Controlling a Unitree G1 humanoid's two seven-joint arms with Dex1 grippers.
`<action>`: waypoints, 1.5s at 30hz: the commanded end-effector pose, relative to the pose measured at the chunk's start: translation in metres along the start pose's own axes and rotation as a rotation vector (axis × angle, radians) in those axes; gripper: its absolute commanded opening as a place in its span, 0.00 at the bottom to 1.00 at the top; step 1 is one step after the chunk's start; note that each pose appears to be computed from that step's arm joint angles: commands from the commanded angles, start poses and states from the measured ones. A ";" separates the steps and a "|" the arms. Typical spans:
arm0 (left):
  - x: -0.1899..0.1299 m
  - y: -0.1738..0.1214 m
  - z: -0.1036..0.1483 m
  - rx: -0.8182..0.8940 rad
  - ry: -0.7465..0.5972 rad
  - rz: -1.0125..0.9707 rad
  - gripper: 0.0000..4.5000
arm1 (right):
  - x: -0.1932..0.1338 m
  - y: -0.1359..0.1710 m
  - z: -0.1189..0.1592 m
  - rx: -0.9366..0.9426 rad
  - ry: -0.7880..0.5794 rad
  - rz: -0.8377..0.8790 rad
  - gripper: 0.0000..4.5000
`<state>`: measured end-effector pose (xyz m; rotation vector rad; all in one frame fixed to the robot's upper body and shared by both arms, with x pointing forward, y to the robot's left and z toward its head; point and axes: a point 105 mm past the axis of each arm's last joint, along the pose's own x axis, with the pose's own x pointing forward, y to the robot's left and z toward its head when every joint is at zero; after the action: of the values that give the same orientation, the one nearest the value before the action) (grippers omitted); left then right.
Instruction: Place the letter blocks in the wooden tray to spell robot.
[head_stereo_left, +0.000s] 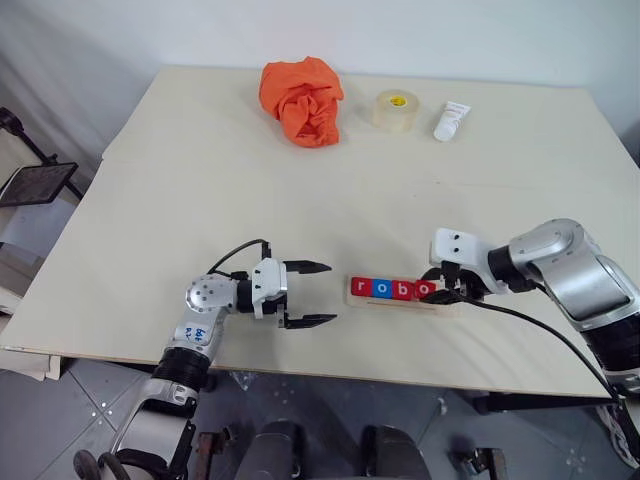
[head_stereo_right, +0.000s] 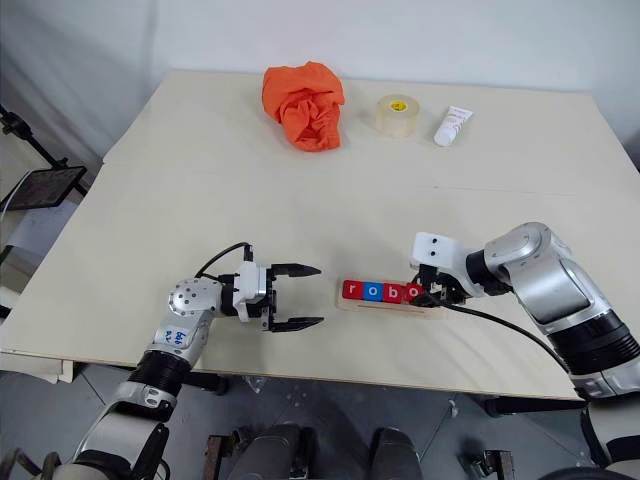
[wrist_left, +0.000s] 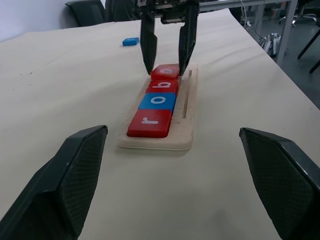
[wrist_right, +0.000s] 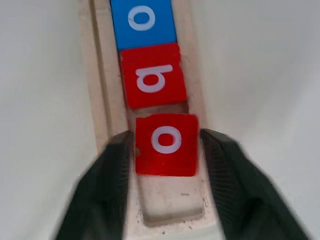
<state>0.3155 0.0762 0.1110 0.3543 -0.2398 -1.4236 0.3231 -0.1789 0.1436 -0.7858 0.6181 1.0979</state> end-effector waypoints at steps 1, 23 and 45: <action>-0.007 0.004 0.011 0.037 -0.023 0.001 1.00 | -0.008 -0.001 0.011 -0.034 -0.027 -0.007 0.78; -0.048 0.004 0.025 -0.020 -0.098 -0.085 1.00 | -0.086 -0.002 -0.039 0.349 -0.304 -0.508 0.99; -0.053 0.008 0.023 -0.025 -0.077 -0.067 1.00 | -0.153 0.020 -0.132 0.665 -0.341 -0.928 0.99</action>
<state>0.3073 0.1236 0.1326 0.2656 -0.2522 -1.5156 0.2402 -0.3618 0.1718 -0.1994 0.2493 0.1256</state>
